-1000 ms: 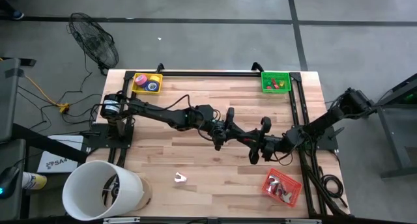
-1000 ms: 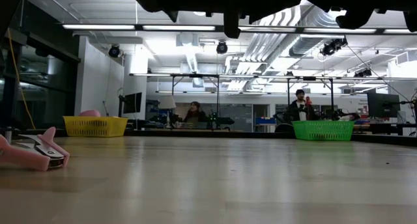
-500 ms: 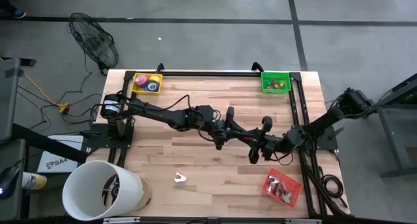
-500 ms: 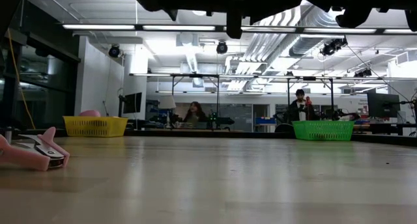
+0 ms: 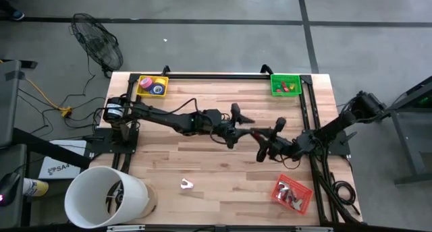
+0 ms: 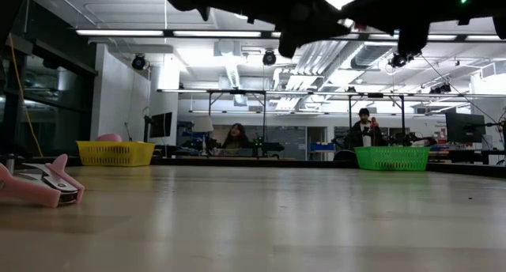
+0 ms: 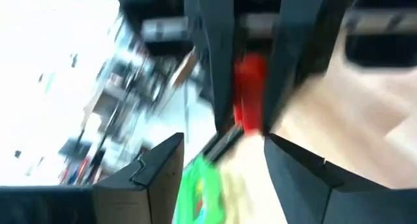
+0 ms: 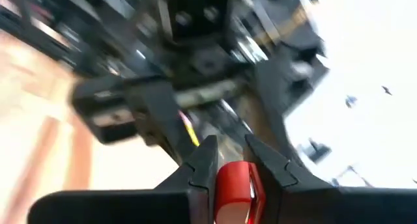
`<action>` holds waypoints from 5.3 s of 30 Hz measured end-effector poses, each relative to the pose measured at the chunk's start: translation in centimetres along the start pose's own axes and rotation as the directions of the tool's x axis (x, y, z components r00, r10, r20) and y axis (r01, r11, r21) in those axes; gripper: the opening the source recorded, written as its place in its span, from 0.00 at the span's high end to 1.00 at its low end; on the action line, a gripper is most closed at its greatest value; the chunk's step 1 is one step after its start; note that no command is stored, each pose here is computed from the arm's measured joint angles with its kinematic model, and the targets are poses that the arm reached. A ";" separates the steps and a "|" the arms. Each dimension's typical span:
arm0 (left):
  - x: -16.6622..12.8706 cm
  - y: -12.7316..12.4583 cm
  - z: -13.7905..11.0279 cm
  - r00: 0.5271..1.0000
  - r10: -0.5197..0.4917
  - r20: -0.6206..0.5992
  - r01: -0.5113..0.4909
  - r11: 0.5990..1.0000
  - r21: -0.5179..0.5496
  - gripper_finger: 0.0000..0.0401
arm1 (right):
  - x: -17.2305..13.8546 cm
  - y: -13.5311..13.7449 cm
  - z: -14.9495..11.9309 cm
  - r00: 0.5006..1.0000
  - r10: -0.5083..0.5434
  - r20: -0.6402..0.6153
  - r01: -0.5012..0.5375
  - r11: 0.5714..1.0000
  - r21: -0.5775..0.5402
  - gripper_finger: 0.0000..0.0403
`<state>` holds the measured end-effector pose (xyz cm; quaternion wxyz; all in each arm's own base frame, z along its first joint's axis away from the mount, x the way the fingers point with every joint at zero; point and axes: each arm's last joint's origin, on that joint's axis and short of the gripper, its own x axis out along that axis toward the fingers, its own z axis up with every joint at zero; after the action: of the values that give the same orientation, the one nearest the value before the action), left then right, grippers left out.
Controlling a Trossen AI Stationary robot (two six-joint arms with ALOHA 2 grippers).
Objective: Pick and place Stapler, Stapler remover, tape
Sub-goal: Put the red stapler into the green bin, then put the pink staple remover into the orange bin
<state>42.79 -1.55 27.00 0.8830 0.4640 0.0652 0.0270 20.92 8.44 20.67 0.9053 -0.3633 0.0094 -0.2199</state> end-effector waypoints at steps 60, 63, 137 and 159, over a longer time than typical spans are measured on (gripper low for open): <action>-3.3 -5.2 -5.3 0.651 -0.387 -0.653 0.531 0.847 0.026 0.46 | 2.7 -15.1 -23.3 0.400 -0.211 -0.892 0.831 0.495 0.256 0.88; -3.4 -5.3 -5.4 0.633 -0.387 -0.670 0.540 0.841 0.024 0.46 | 2.9 -15.2 -23.2 0.410 -0.216 -0.886 0.830 0.491 0.264 0.85; -12.2 -11.3 5.3 0.307 -0.892 -0.331 0.627 0.451 -0.635 0.46 | 0.6 -6.3 -6.8 0.878 0.311 -0.364 0.050 0.697 0.716 0.58; -12.6 -16.5 7.5 0.319 -0.879 -0.356 0.508 0.475 -0.718 0.12 | -1.1 -1.9 -4.1 0.900 0.305 -0.313 0.019 0.688 0.725 0.58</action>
<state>31.12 -18.40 18.73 0.7856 0.1007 0.5816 -0.1855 18.43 5.04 18.77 0.9660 0.0720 0.1419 -0.2038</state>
